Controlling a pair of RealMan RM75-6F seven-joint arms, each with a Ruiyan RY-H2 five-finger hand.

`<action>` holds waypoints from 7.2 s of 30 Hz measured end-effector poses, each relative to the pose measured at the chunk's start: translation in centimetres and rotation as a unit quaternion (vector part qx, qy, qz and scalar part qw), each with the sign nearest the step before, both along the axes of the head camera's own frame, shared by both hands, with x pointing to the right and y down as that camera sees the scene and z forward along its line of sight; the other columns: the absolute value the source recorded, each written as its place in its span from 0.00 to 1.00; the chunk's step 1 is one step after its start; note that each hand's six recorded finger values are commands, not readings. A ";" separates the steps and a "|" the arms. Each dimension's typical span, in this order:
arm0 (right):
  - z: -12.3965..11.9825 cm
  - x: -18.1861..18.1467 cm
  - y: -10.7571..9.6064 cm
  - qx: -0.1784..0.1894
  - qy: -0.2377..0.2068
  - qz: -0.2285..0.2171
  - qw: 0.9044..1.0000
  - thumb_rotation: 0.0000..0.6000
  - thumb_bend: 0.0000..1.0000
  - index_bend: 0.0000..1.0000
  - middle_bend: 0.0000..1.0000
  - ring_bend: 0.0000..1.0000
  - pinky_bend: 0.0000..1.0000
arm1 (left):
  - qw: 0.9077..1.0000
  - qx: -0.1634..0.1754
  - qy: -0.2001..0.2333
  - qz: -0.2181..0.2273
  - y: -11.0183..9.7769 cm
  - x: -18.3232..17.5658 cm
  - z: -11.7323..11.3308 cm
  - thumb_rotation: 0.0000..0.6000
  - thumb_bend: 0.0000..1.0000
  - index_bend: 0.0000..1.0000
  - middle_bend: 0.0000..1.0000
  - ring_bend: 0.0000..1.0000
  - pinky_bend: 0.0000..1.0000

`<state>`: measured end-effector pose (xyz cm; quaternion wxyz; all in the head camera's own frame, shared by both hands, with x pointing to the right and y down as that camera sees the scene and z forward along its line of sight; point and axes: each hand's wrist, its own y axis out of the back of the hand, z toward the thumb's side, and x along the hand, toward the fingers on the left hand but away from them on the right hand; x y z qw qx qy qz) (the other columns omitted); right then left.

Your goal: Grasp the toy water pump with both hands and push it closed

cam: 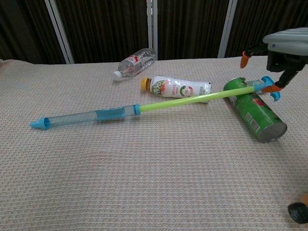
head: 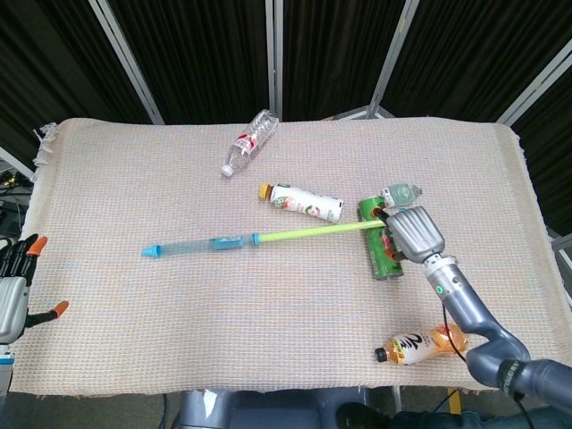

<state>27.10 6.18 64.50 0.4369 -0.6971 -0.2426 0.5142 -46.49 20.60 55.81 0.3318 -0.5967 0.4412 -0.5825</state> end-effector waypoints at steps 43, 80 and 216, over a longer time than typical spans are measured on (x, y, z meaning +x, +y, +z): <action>6.0 -0.4 -2.7 0.010 0.177 -0.032 0.984 1.00 0.24 0.49 1.00 1.00 1.00 | 1.000 -0.007 0.008 -0.008 -0.4 -0.5 0.2 1.00 0.05 0.00 0.00 0.00 0.00; 5.0 -0.9 -2.4 0.002 0.184 -0.006 0.983 1.00 0.43 0.68 1.00 1.00 1.00 | 0.994 -0.054 0.016 0.098 -7.1 4.5 7.2 1.00 0.08 0.18 0.91 0.83 1.00; 0.7 -11.7 -0.8 0.015 0.030 -0.027 0.999 1.00 0.00 0.00 1.00 1.00 1.00 | 0.956 -0.165 0.217 0.110 -12.3 24.7 14.5 1.00 0.44 0.22 0.90 0.84 1.00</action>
